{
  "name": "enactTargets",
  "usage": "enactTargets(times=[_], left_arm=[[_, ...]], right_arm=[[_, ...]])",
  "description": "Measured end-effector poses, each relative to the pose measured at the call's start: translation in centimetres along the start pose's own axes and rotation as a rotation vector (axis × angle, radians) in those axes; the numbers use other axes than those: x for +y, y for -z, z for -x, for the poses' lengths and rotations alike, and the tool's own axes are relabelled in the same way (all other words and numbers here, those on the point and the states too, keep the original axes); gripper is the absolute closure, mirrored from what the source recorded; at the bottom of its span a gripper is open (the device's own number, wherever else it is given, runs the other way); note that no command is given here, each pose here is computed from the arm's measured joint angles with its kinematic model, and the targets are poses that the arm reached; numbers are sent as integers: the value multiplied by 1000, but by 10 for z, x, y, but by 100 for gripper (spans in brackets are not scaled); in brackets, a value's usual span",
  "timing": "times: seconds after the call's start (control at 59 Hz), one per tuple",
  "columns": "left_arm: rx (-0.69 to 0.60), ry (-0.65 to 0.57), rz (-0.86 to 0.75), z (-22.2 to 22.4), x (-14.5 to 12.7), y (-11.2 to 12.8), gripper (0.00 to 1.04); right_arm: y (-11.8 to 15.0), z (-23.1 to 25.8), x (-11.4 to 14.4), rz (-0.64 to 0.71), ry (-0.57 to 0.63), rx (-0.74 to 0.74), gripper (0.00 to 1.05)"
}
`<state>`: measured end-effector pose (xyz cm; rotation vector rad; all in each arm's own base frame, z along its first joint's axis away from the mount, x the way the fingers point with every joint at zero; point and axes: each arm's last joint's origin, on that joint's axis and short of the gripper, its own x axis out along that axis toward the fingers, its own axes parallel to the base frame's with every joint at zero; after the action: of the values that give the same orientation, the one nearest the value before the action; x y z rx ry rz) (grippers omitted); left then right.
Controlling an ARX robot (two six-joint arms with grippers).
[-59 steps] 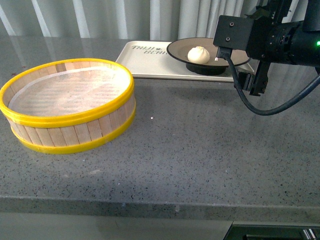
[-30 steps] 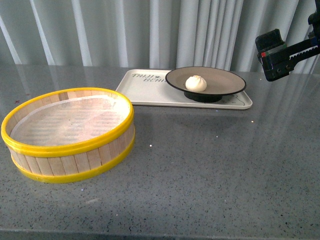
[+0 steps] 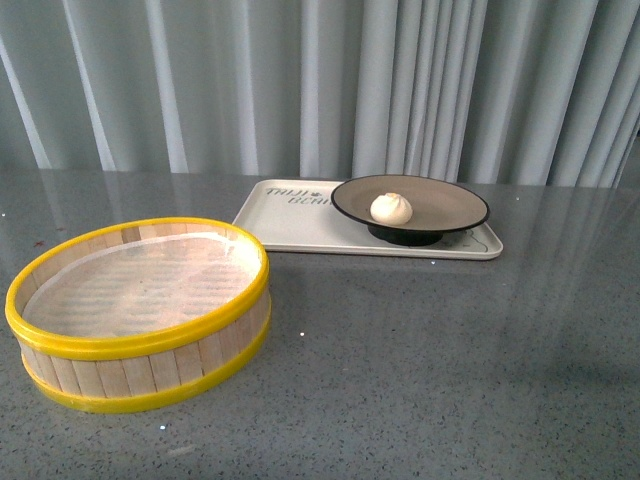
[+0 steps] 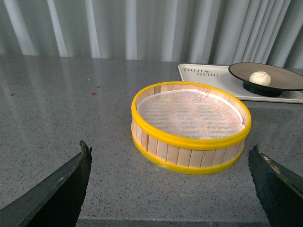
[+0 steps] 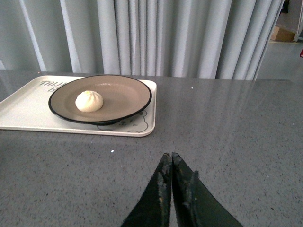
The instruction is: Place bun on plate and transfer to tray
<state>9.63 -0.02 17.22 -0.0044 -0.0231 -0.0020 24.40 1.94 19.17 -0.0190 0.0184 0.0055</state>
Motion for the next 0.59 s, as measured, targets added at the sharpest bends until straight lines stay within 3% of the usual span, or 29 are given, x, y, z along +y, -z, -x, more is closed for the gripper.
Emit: enactTargets(times=[0.339,0.593], left_arm=[[0,0,0,0,0,0,7],[0,0,0,0,0,0,7]], right_arm=[[15,51,-18,-6,8,-5,103],[24,76,-18,-7,5,-6,103]])
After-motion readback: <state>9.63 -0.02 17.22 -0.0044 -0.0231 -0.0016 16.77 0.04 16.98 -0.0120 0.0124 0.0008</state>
